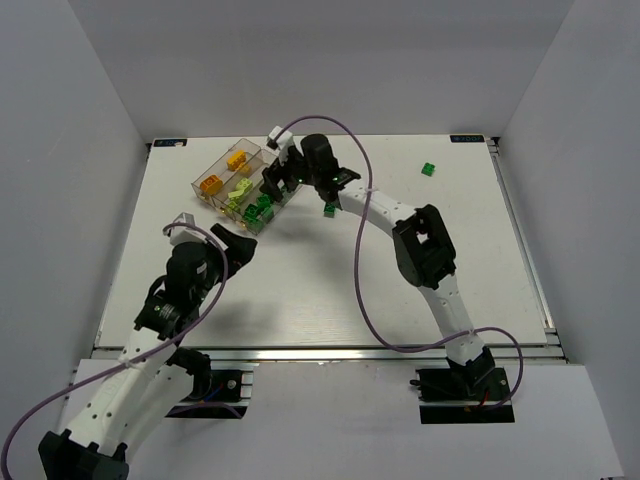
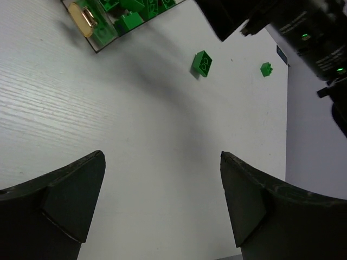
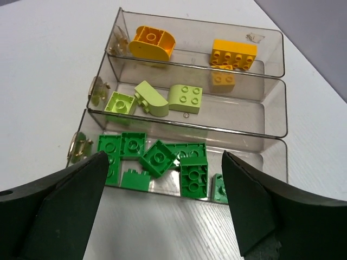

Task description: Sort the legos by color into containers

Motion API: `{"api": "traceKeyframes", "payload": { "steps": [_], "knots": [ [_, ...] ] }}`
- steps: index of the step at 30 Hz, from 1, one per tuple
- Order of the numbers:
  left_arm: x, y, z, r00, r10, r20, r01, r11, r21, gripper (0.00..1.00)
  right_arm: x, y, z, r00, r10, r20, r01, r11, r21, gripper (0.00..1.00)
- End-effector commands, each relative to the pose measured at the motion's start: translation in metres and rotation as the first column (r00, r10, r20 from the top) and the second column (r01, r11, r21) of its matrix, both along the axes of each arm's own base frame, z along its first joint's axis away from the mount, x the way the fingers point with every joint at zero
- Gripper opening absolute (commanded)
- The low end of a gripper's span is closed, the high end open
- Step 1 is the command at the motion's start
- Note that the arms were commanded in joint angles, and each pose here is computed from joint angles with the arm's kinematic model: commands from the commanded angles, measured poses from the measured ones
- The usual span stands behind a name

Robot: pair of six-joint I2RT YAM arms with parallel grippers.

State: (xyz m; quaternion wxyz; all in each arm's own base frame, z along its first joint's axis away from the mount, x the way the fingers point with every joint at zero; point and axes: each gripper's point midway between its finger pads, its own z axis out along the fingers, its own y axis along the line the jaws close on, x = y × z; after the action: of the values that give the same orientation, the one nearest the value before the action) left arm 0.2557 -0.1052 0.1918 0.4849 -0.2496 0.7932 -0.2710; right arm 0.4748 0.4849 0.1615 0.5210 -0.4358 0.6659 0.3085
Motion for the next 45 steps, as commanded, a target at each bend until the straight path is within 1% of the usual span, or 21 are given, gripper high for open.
{"api": "traceKeyframes", "payload": {
  "steps": [1,3,5,6,8,9,10,11,13,14,15,19,20,21,24,28,32,33,35,37,45],
  "knots": [
    [0.008,-0.021,-0.002,0.996,-0.093,-0.004,0.093,0.995,-0.028,0.95,-0.005,-0.028,0.099,0.992,0.054,0.118,-0.064,0.995,0.080,0.89],
    [0.013,-0.033,0.002,0.989,-0.145,0.013,0.145,0.988,-0.047,0.86,-0.020,-0.050,0.110,0.985,0.150,0.087,-0.157,0.985,0.070,0.89],
    [0.020,-0.046,0.001,0.980,-0.197,0.005,0.197,0.979,-0.060,0.83,-0.044,-0.083,0.117,0.966,0.258,0.019,-0.258,0.963,0.081,0.89],
    [0.023,-0.050,0.001,0.978,-0.208,0.003,0.208,0.976,-0.056,0.83,-0.049,-0.093,0.134,0.960,0.278,0.039,-0.281,0.955,0.099,0.85],
    [0.036,-0.059,0.002,0.973,-0.232,-0.008,0.231,0.973,-0.024,0.83,-0.063,-0.117,0.123,0.953,0.304,-0.020,-0.300,0.949,0.101,0.73],
    [0.038,-0.065,0.002,0.968,-0.250,-0.016,0.250,0.968,-0.009,0.83,-0.068,-0.138,0.134,0.959,0.281,-0.025,-0.277,0.956,0.096,0.53],
    [0.043,-0.070,0.002,0.966,-0.258,-0.022,0.259,0.966,0.008,0.84,-0.072,-0.151,0.122,0.962,0.267,-0.055,-0.263,0.962,0.076,0.35],
    [0.053,-0.078,0.001,0.961,-0.274,-0.046,0.276,0.960,0.039,0.84,-0.077,-0.163,0.131,0.970,0.239,-0.042,-0.236,0.970,0.058,0.00],
    [0.062,-0.092,-0.001,0.956,-0.284,-0.080,0.290,0.953,0.087,0.86,-0.083,-0.188,0.121,0.979,0.183,-0.093,-0.183,0.983,0.011,0.00],
    [0.064,-0.097,-0.006,0.948,-0.298,-0.112,0.312,0.942,0.126,0.91,-0.088,-0.199,0.104,0.980,0.156,-0.124,-0.159,0.987,-0.019,0.00],
    [0.073,-0.116,-0.004,0.937,-0.326,-0.126,0.343,0.927,0.150,0.94,-0.094,-0.213,0.113,0.986,0.125,-0.108,-0.128,0.992,-0.021,0.01],
    [0.097,-0.141,-0.014,0.919,-0.338,-0.202,0.384,0.883,0.269,0.98,-0.109,-0.251,0.106,0.986,0.034,-0.165,-0.038,0.999,-0.023,0.38],
    [0.103,-0.144,-0.016,0.918,-0.335,-0.213,0.387,0.874,0.292,0.98,-0.120,-0.260,0.082,0.967,0.008,-0.255,-0.014,1.000,-0.023,0.45],
    [0.109,-0.150,-0.034,0.908,-0.331,-0.256,0.403,0.858,0.320,0.98,-0.121,-0.274,0.085,0.967,-0.022,-0.256,0.018,1.000,-0.016,0.61],
    [0.132,-0.162,-0.028,0.915,-0.324,-0.240,0.397,0.828,0.396,0.98,-0.133,-0.296,0.076,0.961,-0.040,-0.273,0.038,0.999,-0.012,0.70],
    [0.166,-0.178,-0.039,0.930,-0.294,-0.221,0.367,0.785,0.499,0.98,-0.148,-0.311,0.069,0.963,-0.064,-0.263,0.062,0.998,-0.019,0.62],
    [0.193,-0.185,-0.038,0.945,-0.279,-0.170,0.326,0.756,0.568,0.95,-0.158,-0.318,0.069,0.966,-0.063,-0.250,0.061,0.998,-0.015,0.35],
    [0.197,-0.188,-0.039,0.945,-0.286,-0.161,0.325,0.750,0.575,0.93,-0.158,-0.320,0.067,0.964,-0.068,-0.256,0.066,0.998,-0.014,0.22],
    [0.208,-0.196,-0.047,0.944,-0.295,-0.147,0.324,0.746,0.582,0.90,-0.160,-0.322,0.066,0.963,-0.067,-0.263,0.067,0.998,-0.009,0.13],
    [0.215,-0.205,-0.051,0.937,-0.318,-0.141,0.339,0.743,0.577,0.85,-0.161,-0.323,0.065,0.960,-0.069,-0.271,0.070,0.998,-0.004,0.11],
    [0.236,-0.224,-0.089,0.921,-0.345,-0.180,0.381,0.706,0.597,0.84,-0.161,-0.327,0.059,0.956,-0.084,-0.280,0.086,0.996,-0.004,0.12]
  ]
}}
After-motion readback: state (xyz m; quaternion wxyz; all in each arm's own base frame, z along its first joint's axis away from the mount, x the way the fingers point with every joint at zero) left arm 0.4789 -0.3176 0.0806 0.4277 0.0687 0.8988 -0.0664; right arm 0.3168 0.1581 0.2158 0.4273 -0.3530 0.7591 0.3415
